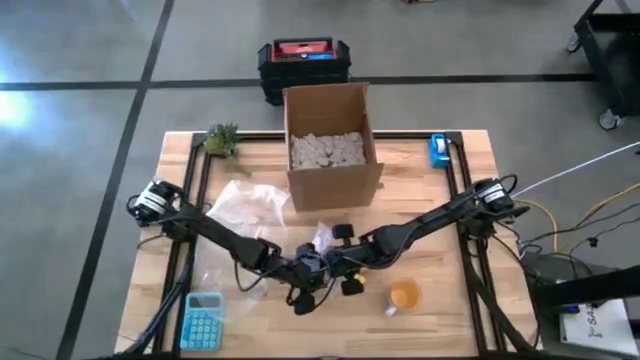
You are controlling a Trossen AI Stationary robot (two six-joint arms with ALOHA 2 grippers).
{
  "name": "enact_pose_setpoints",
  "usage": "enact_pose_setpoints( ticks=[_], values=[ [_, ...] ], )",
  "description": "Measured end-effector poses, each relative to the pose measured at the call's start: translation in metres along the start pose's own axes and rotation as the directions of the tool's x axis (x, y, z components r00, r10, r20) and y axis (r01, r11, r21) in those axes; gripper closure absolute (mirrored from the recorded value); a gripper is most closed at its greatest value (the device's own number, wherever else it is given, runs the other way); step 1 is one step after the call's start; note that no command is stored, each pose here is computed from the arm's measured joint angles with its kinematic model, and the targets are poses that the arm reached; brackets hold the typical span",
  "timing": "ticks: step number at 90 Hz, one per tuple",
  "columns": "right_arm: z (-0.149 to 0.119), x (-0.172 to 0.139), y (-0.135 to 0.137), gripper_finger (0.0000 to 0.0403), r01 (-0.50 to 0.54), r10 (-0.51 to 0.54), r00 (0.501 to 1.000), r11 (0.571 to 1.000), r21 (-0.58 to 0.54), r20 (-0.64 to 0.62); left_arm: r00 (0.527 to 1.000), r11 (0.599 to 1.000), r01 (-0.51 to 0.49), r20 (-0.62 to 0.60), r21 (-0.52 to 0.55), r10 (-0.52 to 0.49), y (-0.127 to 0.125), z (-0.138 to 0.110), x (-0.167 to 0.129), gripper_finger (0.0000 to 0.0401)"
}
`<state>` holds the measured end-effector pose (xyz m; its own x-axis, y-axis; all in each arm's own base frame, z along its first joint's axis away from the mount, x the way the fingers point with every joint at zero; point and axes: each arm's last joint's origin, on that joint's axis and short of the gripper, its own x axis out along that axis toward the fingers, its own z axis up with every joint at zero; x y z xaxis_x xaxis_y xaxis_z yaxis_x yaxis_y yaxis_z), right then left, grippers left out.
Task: Wrap mug
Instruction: Wrap the orange mug with bubble wrap
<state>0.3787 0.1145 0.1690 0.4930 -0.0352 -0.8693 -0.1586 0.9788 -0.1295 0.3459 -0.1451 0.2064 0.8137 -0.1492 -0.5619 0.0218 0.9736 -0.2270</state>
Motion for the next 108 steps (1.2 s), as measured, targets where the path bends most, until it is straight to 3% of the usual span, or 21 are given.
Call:
enact_pose_setpoints(
  ticks=[8,17,34,46,60,73,80,93,108],
  values=[
    [0.0,0.0,0.0,0.0401,-0.002,0.002,1.0,1.0,0.002,0.001,0.993,0.995,-0.089,0.08,0.049,0.085,0.001,0.011,-0.008,0.0365],
    [0.0,0.0,0.0,0.0401,-0.001,0.001,1.0,1.0,0.003,0.004,0.98,0.978,-0.191,0.066,0.087,0.186,0.01,0.005,-0.003,0.0365],
    [0.0,-0.004,-0.001,0.0401,-0.003,0.003,1.0,1.0,-0.002,-0.015,0.972,0.971,-0.235,0.026,0.037,0.234,0.025,0.0,0.005,0.0365],
    [0.009,-0.03,-0.005,0.0401,-0.008,0.007,0.998,1.0,-0.022,-0.06,0.972,0.973,-0.228,0.057,0.024,0.227,0.024,0.004,0.005,0.0365],
    [0.021,-0.075,-0.016,0.0401,0.032,-0.033,0.999,0.999,-0.026,-0.024,0.971,0.97,-0.239,0.014,0.038,0.239,0.027,-0.003,0.007,0.0365],
    [0.02,-0.07,-0.034,0.0401,0.21,-0.21,0.977,0.978,-0.016,-0.026,0.971,0.97,-0.238,0.016,0.037,0.238,0.027,-0.003,0.006,0.0365],
    [0.025,-0.064,-0.046,0.0401,0.241,-0.241,0.97,0.97,0.025,0.024,0.972,0.971,-0.236,0.021,0.035,0.236,0.027,-0.002,0.006,0.0365],
    [0.017,-0.028,-0.056,0.0401,0.157,-0.156,0.987,0.987,0.017,-0.031,0.972,0.971,-0.235,0.016,0.037,0.235,0.026,-0.003,0.006,0.0365],
    [0.018,-0.027,-0.042,0.0401,0.073,-0.073,0.997,0.997,-0.007,-0.013,0.974,0.973,-0.226,0.017,0.045,0.226,0.025,-0.003,0.006,0.0365]
  ],
)
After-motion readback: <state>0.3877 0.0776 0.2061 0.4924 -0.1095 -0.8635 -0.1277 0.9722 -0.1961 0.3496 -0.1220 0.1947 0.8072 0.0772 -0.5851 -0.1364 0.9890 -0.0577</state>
